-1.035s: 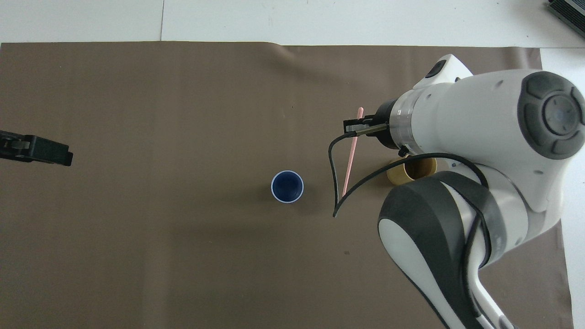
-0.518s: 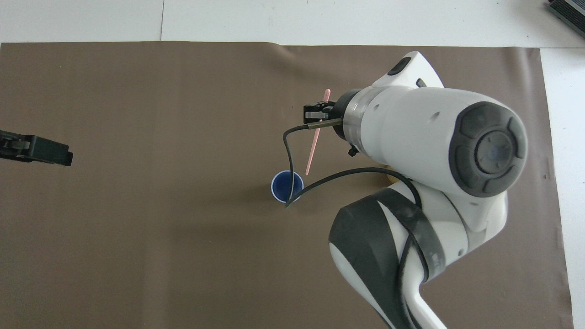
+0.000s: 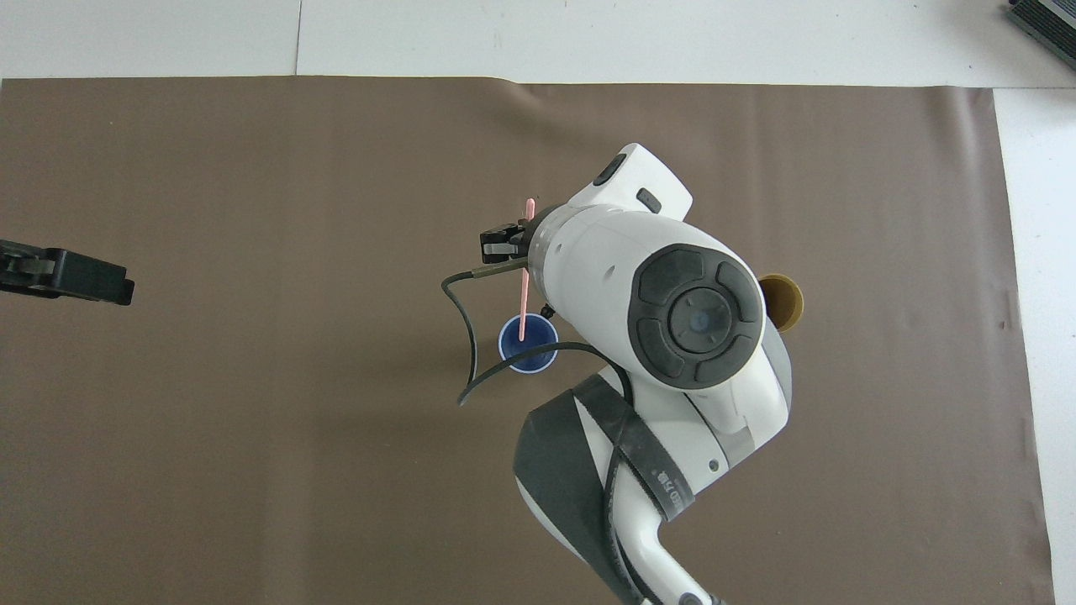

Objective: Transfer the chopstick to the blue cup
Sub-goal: 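Move the stick over the blue cup and lower it inside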

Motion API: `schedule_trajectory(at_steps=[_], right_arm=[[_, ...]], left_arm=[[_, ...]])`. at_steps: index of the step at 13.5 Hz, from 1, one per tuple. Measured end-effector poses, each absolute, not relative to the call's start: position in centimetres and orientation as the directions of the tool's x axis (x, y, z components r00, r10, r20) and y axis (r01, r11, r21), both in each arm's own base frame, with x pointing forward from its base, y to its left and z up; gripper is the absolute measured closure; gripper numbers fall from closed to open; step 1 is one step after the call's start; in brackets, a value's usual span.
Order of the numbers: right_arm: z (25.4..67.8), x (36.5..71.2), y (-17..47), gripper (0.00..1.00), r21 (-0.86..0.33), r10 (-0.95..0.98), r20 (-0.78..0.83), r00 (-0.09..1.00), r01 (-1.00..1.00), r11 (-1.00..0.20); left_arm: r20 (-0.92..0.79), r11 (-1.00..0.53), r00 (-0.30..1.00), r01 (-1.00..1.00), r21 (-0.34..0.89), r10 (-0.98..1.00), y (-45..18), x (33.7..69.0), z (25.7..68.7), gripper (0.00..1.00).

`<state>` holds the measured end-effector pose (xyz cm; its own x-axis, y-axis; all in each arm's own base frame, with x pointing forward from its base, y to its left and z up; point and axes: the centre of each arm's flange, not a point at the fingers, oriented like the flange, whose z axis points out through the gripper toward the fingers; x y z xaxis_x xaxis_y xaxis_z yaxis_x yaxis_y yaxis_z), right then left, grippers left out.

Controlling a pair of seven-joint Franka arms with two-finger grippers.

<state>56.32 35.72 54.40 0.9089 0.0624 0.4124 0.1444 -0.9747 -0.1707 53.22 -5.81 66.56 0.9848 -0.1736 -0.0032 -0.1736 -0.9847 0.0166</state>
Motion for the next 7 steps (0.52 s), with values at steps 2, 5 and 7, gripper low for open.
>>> schedule_trajectory(at_steps=[2,5,7], right_arm=[[53.7,56.3,35.7,0.93,-0.153,0.075,0.407,0.910,0.149,-0.977],[51.7,55.7,36.2,0.93,-0.125,0.104,0.384,0.917,0.163,-0.979],[50.7,55.1,36.7,0.93,-0.117,0.118,0.368,0.922,0.172,-0.978]], left_arm=[[-0.003,-0.985,0.985,-0.174,0.017,-0.174,-5.8,53.2,66.6,0.00],[-0.003,-0.985,0.985,-0.174,0.017,-0.174,-5.8,53.2,66.6,0.00],[-0.003,-0.985,0.985,-0.174,0.017,-0.174,-5.8,53.2,66.6,0.00]])
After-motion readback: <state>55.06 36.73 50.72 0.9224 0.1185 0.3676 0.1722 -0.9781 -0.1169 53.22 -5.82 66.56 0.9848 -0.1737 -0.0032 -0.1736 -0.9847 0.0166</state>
